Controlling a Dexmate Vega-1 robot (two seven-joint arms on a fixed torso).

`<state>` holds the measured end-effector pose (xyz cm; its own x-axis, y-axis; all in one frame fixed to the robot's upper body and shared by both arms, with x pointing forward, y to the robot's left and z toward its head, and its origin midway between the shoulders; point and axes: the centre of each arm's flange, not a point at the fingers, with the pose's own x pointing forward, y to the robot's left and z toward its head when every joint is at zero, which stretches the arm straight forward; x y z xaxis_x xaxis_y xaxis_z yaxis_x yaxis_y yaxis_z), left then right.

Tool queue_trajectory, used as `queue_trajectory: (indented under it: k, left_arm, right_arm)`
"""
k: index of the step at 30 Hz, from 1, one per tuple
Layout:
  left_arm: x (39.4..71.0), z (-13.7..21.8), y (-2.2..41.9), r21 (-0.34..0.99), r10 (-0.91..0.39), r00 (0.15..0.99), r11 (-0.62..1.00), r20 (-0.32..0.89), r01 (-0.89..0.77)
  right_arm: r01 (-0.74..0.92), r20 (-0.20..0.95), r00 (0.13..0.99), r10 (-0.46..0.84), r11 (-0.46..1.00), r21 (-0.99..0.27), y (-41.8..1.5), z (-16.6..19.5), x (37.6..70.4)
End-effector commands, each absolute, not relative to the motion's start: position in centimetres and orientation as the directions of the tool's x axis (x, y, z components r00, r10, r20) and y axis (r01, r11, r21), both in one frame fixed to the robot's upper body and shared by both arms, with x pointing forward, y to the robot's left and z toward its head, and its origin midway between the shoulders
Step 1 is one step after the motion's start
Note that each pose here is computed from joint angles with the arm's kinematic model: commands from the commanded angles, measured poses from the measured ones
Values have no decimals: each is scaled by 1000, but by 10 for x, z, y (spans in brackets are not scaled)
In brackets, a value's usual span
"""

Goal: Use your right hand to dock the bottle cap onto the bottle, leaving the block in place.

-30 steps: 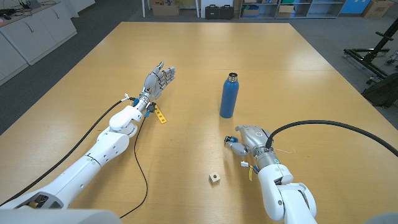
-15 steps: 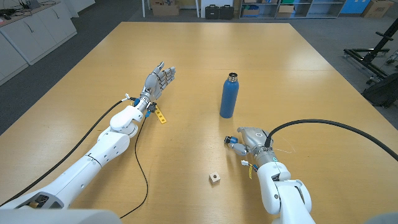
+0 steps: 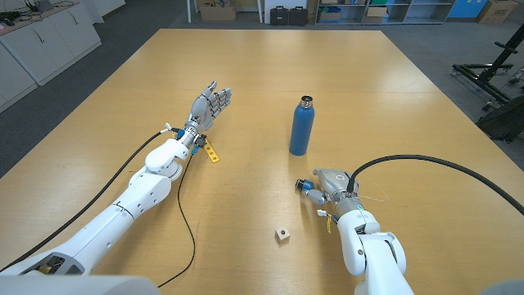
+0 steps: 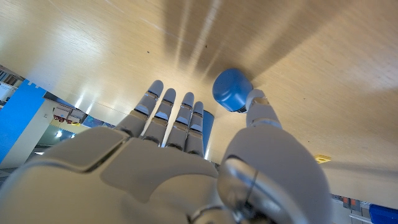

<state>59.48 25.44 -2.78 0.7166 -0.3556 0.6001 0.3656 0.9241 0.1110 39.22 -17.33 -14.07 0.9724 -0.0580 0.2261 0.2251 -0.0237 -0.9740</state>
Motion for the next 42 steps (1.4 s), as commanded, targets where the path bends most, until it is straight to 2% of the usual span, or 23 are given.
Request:
queue_trajectory:
  k: [1, 30, 42]
  left_arm:
    - [597, -32, 254, 105, -357, 720, 923, 595, 371]
    - [600, -31, 253, 108, -359, 726, 923, 586, 370]
    - [600, -32, 254, 109, -359, 727, 923, 585, 368]
  right_arm:
    - [212, 214, 976, -47, -39, -976, -170, -142, 395]
    - [198, 200, 978, -55, -44, -979, -166, -151, 407]
    - [287, 287, 957, -52, -4, -958, -168, -147, 402]
